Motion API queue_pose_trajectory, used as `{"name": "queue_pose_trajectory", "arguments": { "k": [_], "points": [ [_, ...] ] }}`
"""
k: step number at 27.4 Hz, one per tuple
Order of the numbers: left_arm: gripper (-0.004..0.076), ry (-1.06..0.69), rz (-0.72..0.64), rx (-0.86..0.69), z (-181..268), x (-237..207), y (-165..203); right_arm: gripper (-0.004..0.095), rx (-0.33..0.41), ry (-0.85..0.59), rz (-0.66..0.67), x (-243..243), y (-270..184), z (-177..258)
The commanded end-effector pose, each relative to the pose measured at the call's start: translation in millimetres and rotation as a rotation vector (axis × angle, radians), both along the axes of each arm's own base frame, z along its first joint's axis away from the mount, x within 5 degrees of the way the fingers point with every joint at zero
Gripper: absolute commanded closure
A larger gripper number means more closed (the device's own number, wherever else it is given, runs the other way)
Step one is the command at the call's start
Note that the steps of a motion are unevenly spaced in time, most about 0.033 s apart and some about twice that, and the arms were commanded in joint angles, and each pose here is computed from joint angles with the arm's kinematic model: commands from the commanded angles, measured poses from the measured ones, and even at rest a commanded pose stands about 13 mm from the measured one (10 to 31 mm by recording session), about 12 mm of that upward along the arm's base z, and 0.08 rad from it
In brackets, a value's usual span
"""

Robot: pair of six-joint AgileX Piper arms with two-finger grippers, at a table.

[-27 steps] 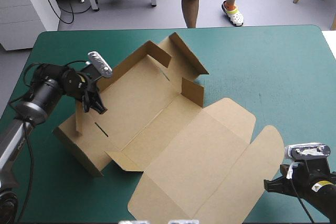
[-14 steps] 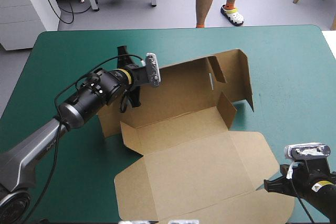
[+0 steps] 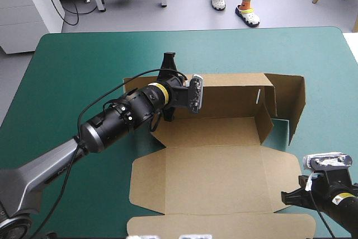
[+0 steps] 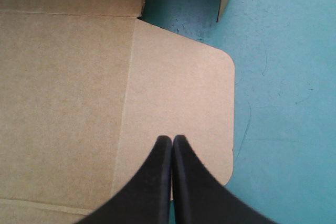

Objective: Fold the box

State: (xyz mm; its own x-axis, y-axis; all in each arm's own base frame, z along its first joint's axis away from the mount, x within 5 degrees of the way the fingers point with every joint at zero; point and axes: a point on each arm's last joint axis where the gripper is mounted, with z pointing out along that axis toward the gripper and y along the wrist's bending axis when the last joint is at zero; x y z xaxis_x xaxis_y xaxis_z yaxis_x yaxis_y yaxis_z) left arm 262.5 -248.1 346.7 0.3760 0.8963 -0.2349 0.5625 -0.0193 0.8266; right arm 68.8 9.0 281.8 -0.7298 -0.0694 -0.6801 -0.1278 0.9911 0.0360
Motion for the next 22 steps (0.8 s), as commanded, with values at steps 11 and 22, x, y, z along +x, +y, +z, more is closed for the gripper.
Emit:
{"name": "queue_pose_trajectory", "arguments": {
  "k": [11,22],
  "points": [
    [0.0734,-0.189,0.064,-0.039,15,-20,-31,0.0927,-0.007,-0.066,-0.002,4,-1,10],
    [0.0734,-0.325,0.132,-0.071,-8,-33,-48,0.0927,-0.009,-0.064,0.0,5,-1,10]
  ]
}}
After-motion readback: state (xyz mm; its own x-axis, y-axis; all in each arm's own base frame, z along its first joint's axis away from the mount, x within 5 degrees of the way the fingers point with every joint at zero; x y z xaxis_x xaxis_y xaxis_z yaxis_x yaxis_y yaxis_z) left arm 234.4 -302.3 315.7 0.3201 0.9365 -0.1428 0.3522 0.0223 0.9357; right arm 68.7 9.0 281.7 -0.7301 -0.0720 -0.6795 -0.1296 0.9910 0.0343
